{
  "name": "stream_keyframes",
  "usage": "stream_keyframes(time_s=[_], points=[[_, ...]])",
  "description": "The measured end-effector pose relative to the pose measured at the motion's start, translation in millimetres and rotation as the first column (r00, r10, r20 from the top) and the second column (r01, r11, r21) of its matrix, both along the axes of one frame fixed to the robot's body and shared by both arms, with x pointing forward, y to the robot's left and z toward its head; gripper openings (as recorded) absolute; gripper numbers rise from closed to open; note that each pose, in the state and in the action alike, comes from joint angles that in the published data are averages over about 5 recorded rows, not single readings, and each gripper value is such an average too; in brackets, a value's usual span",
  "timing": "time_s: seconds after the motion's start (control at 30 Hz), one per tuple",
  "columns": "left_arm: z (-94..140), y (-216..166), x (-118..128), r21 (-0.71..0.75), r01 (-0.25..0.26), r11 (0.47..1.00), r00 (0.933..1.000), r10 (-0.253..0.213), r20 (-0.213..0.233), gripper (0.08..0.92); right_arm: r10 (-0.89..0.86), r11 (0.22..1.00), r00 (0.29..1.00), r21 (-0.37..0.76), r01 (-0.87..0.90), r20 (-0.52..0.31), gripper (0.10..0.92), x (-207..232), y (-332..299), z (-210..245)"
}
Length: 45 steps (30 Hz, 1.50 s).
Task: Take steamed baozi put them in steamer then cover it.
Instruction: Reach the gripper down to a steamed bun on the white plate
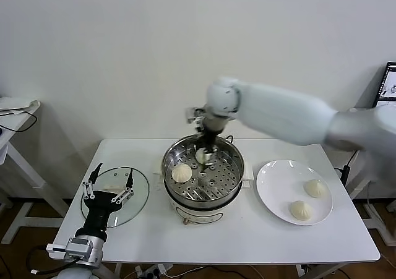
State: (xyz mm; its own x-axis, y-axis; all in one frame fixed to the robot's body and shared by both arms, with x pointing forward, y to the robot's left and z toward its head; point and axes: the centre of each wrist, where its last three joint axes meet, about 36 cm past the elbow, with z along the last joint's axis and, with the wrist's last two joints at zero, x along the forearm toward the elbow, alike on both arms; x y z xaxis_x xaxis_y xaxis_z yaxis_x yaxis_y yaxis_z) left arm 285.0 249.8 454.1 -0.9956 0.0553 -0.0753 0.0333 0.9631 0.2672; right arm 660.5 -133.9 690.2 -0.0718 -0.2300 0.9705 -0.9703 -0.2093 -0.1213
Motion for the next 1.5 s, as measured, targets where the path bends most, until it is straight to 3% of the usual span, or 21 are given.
stream_keyframes(time_s=[0.23,0.57,1.03,1.5], points=[[3,-5,-4,0.004,0.007,1.0,1.0,-0.007,0.006,0.823,-0.033,0.999,0.999,-0.035,0.033,-0.003,0.823,-17,-103,1],[3,-9,-4,0.001,0.012,1.0,0.9999,-0.012,0.01,0.823,-0.1,0.991,0.995,-0.089,0.099,-0.006,0.823,-38,-207,-54],[-1,-11,0,-0.005,0.012,1.0,0.9999,-0.012,0.002,0.823,-0.143,0.981,0.987,-0.142,0.131,-0.076,0.823,-59,-260,-137],[-5,-11,2,-0.002,0.008,1.0,1.0,-0.008,-0.005,0.823,-0.173,0.972,0.981,-0.175,0.156,-0.088,0.823,-62,-283,-179]])
